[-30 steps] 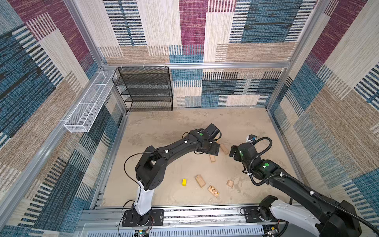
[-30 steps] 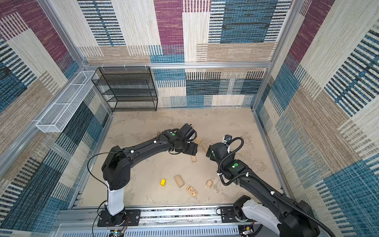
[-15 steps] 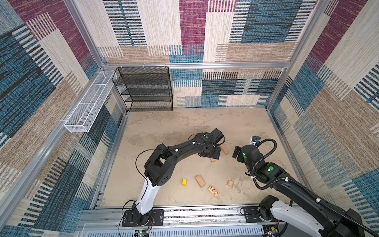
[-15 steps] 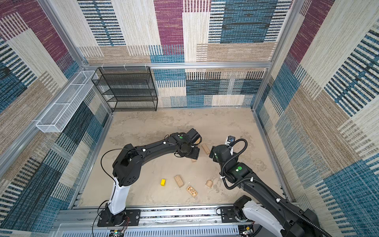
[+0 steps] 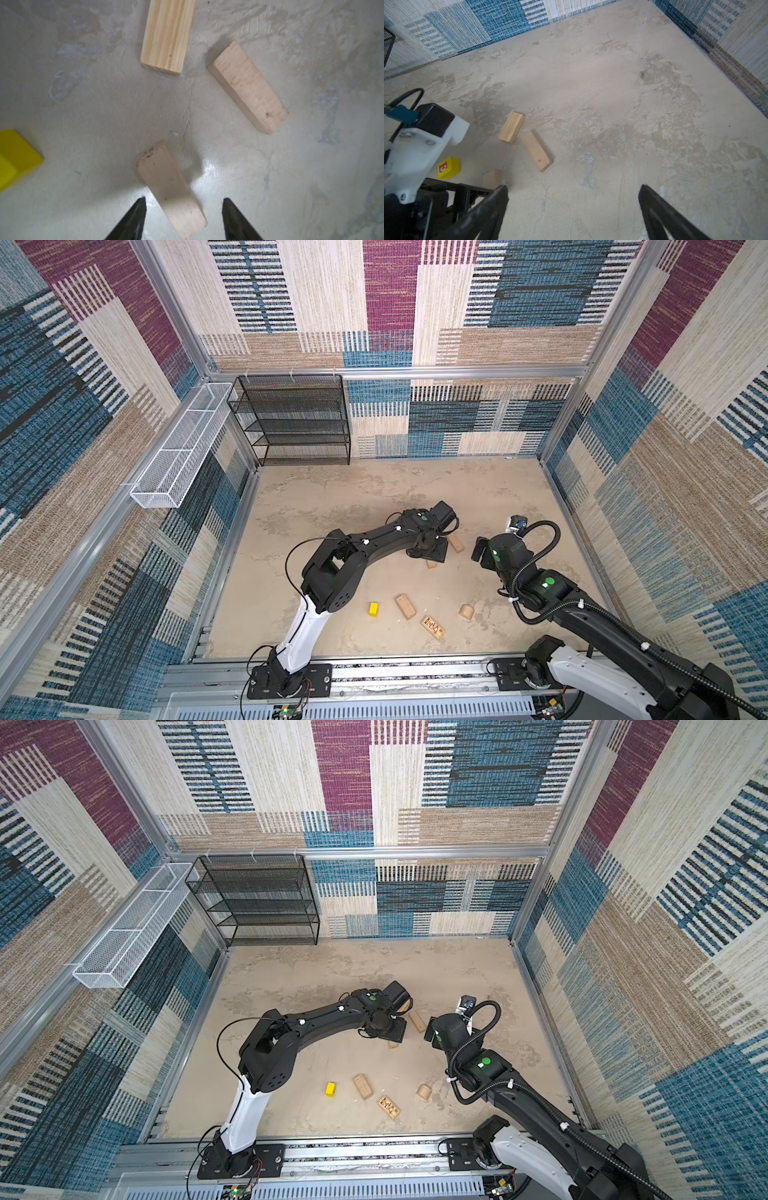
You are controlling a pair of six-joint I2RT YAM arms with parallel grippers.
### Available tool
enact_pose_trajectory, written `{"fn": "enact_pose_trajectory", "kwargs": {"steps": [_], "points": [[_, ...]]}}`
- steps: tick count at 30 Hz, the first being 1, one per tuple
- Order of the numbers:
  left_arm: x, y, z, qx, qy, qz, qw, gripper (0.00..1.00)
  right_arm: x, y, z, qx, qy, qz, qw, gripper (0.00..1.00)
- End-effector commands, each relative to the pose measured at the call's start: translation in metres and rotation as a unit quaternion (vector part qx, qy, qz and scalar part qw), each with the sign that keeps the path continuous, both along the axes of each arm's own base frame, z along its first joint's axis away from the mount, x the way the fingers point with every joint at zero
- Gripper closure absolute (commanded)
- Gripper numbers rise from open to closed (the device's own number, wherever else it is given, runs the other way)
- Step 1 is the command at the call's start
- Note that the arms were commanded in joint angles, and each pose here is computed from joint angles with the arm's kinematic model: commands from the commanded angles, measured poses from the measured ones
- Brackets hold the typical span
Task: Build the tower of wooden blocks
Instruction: 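Lower the left gripper over the plain block marked 58, then close the left gripper on the end of the block marked 58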
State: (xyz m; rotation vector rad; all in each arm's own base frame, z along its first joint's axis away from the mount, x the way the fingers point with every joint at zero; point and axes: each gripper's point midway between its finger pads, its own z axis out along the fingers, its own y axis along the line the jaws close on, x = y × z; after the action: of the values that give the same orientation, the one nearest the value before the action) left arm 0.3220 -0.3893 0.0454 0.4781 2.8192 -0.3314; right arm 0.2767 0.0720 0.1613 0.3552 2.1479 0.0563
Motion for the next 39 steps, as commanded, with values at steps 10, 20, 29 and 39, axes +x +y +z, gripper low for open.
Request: {"fn": "enact_pose_trajectory", "kwargs": {"steps": [10, 20, 29, 39], "points": [[0.003, 0.006, -0.011, 0.034, -0.001, -0.013, 0.999, 0.41, 0.003, -0.001, 0.0, -0.02, 0.002, 0.005, 1.0, 0.0], [0.002, 0.016, -0.014, 0.059, -0.004, -0.018, 0.998, 0.48, 0.007, 0.003, -0.001, -0.026, 0.002, 0.013, 1.0, 0.0], [0.001, 0.018, -0.015, 0.065, -0.003, -0.021, 0.998, 0.69, 0.009, 0.005, -0.005, -0.03, 0.005, 0.018, 0.999, 0.0], [-0.001, 0.018, -0.017, 0.064, 0.002, -0.023, 0.998, 0.84, 0.009, 0.006, -0.007, -0.03, 0.006, 0.019, 0.999, 0.0]]}}
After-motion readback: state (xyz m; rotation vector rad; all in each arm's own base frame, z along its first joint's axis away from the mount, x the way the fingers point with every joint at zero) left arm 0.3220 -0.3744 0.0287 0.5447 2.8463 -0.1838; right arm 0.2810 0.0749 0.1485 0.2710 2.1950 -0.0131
